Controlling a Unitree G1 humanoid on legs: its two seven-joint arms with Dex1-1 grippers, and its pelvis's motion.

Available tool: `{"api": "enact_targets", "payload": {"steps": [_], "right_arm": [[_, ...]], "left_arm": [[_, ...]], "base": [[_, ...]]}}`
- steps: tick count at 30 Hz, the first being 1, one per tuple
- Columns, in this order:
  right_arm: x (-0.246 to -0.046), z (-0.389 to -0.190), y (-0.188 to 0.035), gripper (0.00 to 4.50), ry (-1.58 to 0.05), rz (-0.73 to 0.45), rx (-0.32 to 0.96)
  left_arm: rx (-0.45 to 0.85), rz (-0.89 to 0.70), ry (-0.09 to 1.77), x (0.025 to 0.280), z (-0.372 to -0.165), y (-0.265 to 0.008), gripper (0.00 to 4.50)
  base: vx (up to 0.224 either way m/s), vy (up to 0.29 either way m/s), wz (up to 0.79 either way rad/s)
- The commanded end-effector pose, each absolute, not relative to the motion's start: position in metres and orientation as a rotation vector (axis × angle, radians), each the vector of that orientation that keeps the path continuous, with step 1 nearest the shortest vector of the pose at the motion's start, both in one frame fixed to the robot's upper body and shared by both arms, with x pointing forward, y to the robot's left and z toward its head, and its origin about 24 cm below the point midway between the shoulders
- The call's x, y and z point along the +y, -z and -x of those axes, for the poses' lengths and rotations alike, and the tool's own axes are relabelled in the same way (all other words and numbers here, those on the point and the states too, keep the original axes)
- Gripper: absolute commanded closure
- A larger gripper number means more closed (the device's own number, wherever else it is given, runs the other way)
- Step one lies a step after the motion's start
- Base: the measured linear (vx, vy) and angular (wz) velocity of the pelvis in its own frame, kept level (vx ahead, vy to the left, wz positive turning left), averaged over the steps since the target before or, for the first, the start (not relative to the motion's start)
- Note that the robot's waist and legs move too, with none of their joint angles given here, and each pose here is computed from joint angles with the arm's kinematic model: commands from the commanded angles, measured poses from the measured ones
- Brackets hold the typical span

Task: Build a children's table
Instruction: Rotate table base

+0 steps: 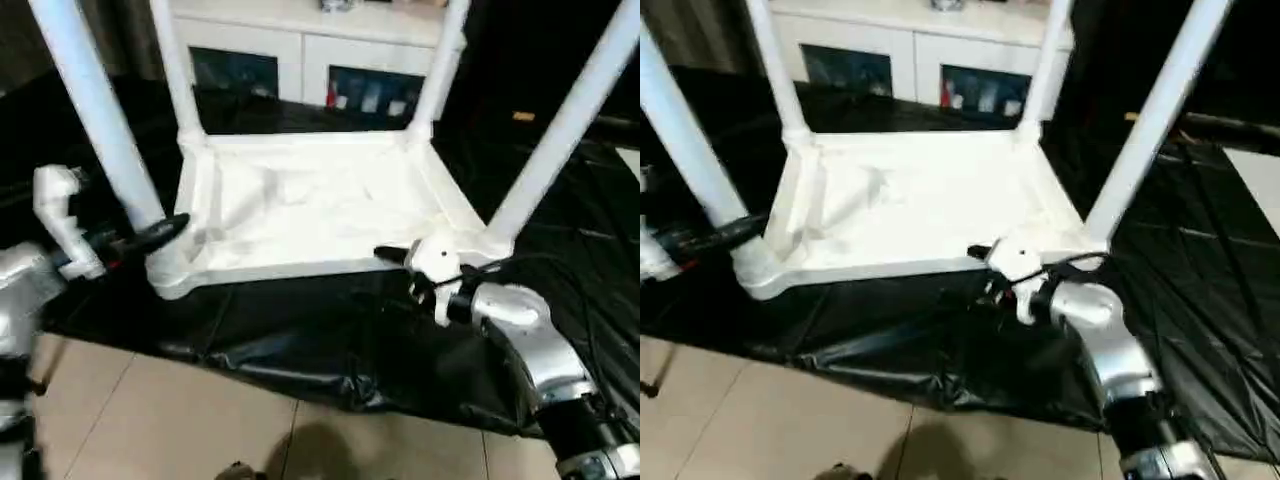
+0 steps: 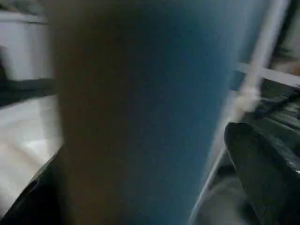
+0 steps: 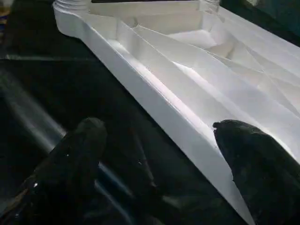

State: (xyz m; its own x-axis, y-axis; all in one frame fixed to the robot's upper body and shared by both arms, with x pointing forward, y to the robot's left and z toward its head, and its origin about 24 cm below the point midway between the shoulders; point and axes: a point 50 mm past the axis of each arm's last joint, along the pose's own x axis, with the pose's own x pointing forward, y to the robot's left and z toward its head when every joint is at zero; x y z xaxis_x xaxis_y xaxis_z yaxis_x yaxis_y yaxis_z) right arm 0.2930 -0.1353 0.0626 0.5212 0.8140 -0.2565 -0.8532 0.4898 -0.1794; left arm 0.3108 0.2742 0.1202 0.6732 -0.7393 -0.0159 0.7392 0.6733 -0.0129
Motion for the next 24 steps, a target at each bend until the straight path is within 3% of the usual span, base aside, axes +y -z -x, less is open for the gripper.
{"api": "enact_targets", "payload": {"steps": [1,3,4,5,9,12,15,19,24], "right_arm": [[-0.135,-0.289,-0.063,0.4,-1.033,0.303,0.146],[-0.136,-0.289,-0.063,0.4,-1.027,0.303,0.149],[-0.139,-0.29,-0.061,0.4,-0.999,0.305,0.161],[-0.139,-0.29,-0.061,0.4,-0.999,0.305,0.161],[-0.152,-0.299,-0.056,0.4,-0.858,0.343,0.201],[-0.154,-0.301,-0.056,0.4,-0.834,0.345,0.204],[-0.153,-0.302,-0.055,0.4,-0.806,0.336,0.204],[-0.156,-0.299,-0.054,0.4,-0.8,0.347,0.214],[-0.167,-0.298,-0.054,0.4,-0.773,0.358,0.223]], "left_arm": [[0.04,-0.014,0.956,0.247,-0.315,-0.119,0.14],[0.037,-0.025,1.027,0.228,-0.316,-0.119,0.14],[0.032,-0.028,1.117,0.204,-0.316,-0.118,0.14],[0.032,-0.028,1.117,0.204,-0.316,-0.118,0.14],[0.013,-0.102,1.301,0.133,-0.318,-0.115,0.14],[-0.001,-0.137,1.327,0.116,-0.319,-0.114,0.14],[-0.051,-0.169,1.276,0.049,-0.332,-0.111,0.14],[-0.085,-0.208,1.237,0.036,-0.336,-0.114,0.14],[-0.056,-0.214,1.329,0.056,-0.331,-0.116,0.14]], "base": [[0.0,0.0,0.0],[0.0,0.0,0.0],[0.0,0.0,0.0],[0.0,0.0,0.0],[0.0,0.0,0.0],[0.0,0.0,0.0],[0.0,0.0,0.0],[0.0,0.0,0.0],[0.0,0.0,0.0]]}}
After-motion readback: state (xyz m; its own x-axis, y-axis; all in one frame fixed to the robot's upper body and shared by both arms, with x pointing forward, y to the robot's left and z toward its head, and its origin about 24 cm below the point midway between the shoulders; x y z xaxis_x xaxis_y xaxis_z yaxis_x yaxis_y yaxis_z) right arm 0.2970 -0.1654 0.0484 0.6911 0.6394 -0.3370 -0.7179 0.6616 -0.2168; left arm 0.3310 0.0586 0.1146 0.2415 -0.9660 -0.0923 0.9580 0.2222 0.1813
